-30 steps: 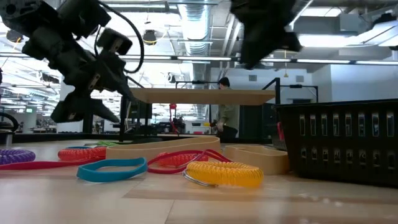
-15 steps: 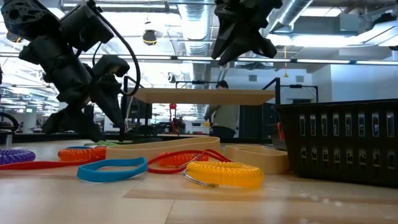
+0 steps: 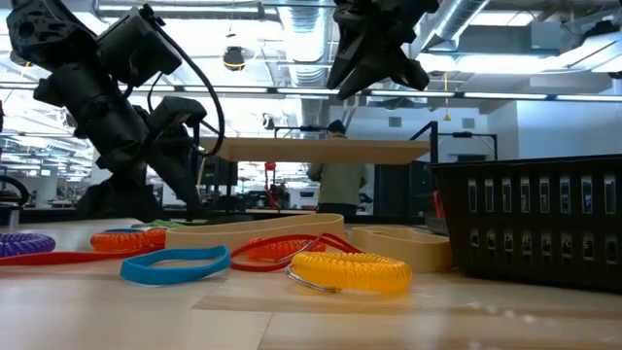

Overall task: Pick & Place Office Desk Supplies
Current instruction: Put the crayon box into the bottom right black bin

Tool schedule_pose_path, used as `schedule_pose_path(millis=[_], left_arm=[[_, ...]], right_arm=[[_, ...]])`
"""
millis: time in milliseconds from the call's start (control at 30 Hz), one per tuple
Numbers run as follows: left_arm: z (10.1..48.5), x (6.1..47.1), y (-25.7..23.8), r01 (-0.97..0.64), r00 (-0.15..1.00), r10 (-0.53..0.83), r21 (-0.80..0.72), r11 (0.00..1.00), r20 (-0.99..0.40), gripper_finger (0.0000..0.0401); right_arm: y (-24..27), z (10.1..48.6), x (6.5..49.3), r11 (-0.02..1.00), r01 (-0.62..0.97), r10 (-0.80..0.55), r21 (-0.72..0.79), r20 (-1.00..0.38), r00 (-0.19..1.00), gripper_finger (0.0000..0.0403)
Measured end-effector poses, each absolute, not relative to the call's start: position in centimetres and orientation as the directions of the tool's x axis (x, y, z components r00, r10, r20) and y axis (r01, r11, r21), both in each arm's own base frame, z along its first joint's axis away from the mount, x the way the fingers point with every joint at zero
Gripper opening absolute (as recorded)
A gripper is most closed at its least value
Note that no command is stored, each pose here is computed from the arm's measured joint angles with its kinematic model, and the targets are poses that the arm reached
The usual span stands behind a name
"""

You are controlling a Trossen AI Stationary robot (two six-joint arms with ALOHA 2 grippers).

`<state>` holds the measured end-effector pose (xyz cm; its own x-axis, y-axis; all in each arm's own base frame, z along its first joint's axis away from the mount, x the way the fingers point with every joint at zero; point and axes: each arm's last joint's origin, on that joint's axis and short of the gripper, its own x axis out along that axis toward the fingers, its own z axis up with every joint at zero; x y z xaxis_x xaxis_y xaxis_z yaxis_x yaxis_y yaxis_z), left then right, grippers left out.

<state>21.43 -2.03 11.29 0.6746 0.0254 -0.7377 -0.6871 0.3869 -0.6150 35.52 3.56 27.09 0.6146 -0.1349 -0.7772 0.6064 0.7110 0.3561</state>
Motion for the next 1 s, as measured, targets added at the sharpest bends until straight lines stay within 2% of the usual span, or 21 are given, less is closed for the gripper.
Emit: schedule_pose_path(millis=[500,633,1000], left_arm=[[10.91,22.45,-2.18,-0.635,0.727,0.003,-0.671,0.383,-0.687,0.0222],[10.92,22.48,-2.2,-0.619,0.73,-0.004,-0.664,0.42,-0.683,0.0218],[10.92,22.49,-2.21,-0.609,0.731,-0.006,-0.657,0.444,-0.682,0.0215]], right_arm=[[3.59,27.15,35.59,0.698,0.612,-0.134,0.372,-0.771,0.622,0.0084],[3.62,27.15,35.59,0.699,0.61,-0.13,0.374,-0.772,0.622,0.0084],[3.61,27.15,35.59,0.699,0.61,-0.13,0.374,-0.772,0.622,0.0084]])
